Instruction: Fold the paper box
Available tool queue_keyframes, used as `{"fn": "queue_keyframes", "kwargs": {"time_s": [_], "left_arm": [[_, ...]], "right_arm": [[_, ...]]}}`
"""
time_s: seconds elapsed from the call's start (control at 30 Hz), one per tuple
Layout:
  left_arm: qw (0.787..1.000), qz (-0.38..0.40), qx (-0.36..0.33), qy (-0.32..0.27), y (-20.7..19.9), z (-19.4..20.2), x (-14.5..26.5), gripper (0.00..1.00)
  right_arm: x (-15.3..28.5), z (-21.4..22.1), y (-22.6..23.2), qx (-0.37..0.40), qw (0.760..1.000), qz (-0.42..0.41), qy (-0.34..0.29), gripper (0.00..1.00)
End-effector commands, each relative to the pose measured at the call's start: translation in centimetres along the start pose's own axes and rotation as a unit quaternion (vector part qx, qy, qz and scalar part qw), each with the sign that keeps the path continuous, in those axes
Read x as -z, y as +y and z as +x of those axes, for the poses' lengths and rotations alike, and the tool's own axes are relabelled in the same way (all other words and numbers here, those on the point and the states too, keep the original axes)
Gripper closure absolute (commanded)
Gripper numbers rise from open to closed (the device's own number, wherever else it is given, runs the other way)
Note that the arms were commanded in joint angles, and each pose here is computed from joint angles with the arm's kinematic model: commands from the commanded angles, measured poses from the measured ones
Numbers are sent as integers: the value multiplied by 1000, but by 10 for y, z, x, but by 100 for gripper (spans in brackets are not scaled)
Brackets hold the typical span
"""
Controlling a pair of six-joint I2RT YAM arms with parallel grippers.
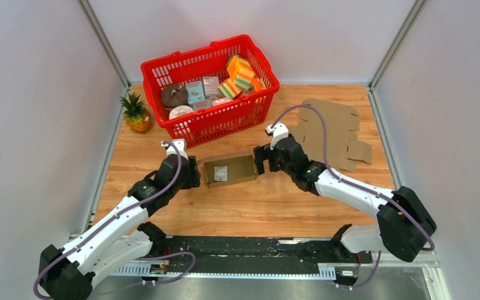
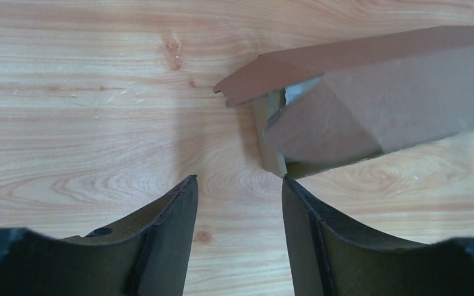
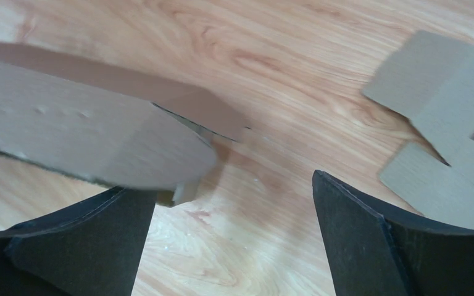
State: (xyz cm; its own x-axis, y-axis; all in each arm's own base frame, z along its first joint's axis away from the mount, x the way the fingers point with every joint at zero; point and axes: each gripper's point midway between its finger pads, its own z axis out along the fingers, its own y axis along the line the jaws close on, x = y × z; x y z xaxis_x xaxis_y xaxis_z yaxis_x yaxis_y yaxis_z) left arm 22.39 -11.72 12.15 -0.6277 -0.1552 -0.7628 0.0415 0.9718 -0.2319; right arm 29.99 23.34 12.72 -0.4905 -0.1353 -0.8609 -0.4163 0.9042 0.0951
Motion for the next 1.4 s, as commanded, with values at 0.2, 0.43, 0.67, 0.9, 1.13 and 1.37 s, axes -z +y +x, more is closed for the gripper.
{"fn": "queue_keyframes", "kwargs": {"time_s": [0.2, 0.43, 0.67, 0.9, 1.13, 1.37], "left_arm": [[997, 37, -44, -44, -24, -35, -21, 27], [992, 43, -84, -89, -23, -68, -27, 26], [982, 69, -150, -87, -35, -72, -42, 32], [983, 69, -163, -56, -39, -65, -56, 51], [993, 33, -111, -20, -30, -58, -55, 66], [996, 64, -54, -8, -46, -55, -53, 79]], "right_arm": [[-29, -39, 51, 69, 986, -137, -67, 3], [-38, -48, 46, 58, 980, -171, -86, 8], [-51, -43, 50, 69, 978, -185, -71, 21], [-55, -43, 52, 62, 978, -190, -66, 38], [-49, -48, 50, 35, 981, -180, -65, 58], [-41, -39, 60, -35, 979, -195, -37, 74]]}}
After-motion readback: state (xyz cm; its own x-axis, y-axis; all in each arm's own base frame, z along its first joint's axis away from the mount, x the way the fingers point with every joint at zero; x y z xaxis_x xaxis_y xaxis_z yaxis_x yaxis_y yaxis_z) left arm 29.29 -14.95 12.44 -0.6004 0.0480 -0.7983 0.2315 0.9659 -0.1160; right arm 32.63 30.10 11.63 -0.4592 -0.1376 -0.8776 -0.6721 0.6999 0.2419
